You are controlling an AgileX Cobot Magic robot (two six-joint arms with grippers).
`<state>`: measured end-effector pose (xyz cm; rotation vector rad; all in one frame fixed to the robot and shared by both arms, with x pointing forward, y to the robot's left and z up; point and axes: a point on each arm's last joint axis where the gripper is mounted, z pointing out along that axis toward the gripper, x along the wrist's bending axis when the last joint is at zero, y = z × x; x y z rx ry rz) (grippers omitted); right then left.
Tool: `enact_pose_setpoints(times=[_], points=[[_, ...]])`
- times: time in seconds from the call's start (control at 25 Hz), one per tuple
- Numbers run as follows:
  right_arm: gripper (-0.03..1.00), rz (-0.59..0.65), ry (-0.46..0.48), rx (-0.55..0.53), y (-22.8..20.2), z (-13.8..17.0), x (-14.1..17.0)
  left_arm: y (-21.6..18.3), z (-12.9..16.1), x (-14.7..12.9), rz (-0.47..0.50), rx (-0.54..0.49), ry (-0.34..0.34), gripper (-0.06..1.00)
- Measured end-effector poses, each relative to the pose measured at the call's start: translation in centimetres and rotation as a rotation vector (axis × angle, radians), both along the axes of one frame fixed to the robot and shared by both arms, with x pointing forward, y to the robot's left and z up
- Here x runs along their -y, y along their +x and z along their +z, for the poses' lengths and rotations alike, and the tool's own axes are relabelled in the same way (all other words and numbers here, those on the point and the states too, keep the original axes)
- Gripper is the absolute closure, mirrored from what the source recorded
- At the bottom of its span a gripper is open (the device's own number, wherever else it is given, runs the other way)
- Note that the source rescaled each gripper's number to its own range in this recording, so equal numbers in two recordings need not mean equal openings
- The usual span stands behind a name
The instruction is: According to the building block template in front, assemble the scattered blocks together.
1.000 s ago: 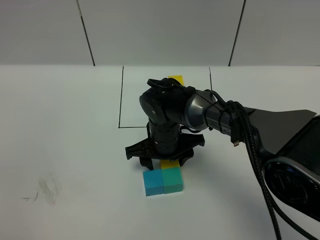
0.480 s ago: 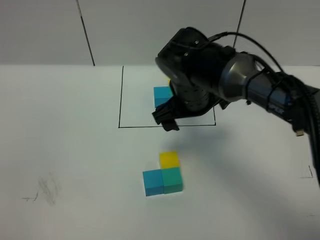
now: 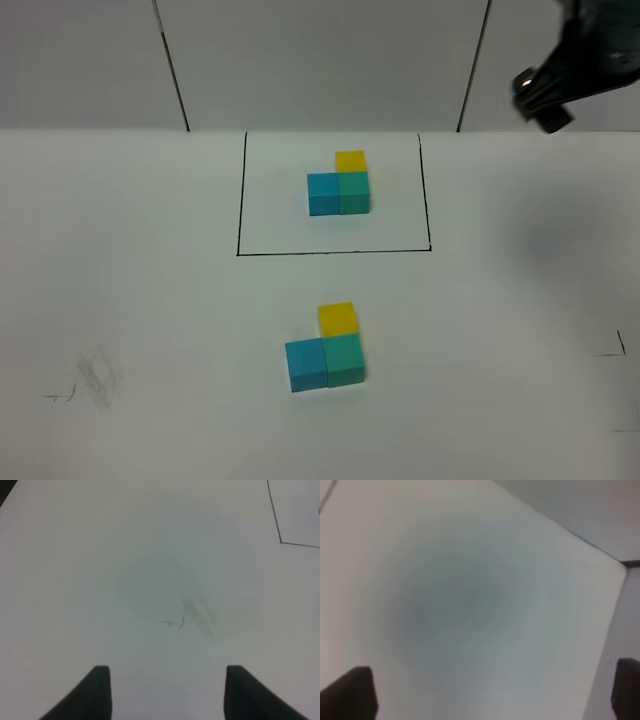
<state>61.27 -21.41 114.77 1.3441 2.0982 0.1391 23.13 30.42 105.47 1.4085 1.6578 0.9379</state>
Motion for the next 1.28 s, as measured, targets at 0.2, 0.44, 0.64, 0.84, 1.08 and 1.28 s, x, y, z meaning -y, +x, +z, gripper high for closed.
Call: enact_pose_setpoints(times=[0.2,0.44,0.64,0.84,1.08,1.28], points=[[0.11,0.013,0.057,0.007,-2.9,3.7,8.1,0.0,0.0,0.0,0.0,0.0,0.0,0.8],[0.22,-0.078,0.121,0.039,-9.5,5.5,14.0,0.0,0.0,0.0,0.0,0.0,0.0,0.8],[0.29,-0.125,0.119,0.112,-16.7,6.6,13.9,0.0,0.0,0.0,0.0,0.0,0.0,0.8],[0.3,-0.15,0.196,0.254,-25.4,6.3,11.4,0.0,0.0,0.0,0.0,0.0,0.0,0.8],[0.3,-0.11,0.269,0.427,-35.0,2.2,8.5,0.0,0.0,0.0,0.0,0.0,0.0,0.8],[0.3,-0.011,0.384,0.616,-38.3,-2.1,7.0,0.0,0.0,0.0,0.0,0.0,0.001,0.8]])
